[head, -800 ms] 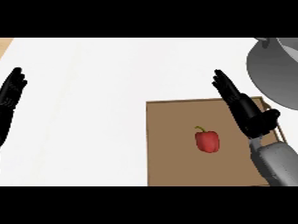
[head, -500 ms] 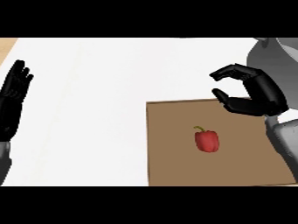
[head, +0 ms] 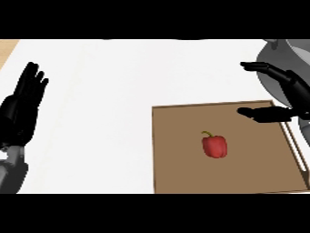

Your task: Pick the bell pepper from the tray and place it in the pot

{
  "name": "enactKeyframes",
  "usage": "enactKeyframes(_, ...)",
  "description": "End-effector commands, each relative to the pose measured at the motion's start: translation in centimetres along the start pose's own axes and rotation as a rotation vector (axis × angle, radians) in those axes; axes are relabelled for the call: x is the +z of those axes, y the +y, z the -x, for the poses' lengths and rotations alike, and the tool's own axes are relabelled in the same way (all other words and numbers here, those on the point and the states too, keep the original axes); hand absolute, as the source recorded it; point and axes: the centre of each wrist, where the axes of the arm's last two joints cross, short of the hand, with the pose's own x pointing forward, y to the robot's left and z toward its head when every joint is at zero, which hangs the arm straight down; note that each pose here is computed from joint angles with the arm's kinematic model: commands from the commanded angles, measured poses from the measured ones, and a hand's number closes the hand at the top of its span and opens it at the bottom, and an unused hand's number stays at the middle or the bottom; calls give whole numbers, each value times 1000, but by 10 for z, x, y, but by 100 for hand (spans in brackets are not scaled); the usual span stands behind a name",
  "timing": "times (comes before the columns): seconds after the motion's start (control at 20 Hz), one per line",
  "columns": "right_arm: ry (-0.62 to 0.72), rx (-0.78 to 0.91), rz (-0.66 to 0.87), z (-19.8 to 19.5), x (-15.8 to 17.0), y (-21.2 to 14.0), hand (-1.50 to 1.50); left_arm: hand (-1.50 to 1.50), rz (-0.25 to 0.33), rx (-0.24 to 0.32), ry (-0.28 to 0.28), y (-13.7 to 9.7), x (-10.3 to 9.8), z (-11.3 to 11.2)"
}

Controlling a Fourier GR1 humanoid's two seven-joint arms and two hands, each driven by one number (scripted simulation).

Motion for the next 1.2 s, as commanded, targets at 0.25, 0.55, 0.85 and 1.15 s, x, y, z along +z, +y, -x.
enactKeyframes(0.25,3,112,-293,-54,-11,-38,-150,0,-40,3,22,6,-3,-7)
enactKeyframes(0.55,150,324,-616,-93,-29,-3,-150,0,-22,3,13,0,1,-6)
enactKeyframes(0.85,220,479,-784,-131,-36,42,-150,0,-22,17,7,4,-11,-6)
enactKeyframes(1.15,302,491,-849,-136,-35,76,-150,0,-15,17,10,-3,-18,-7)
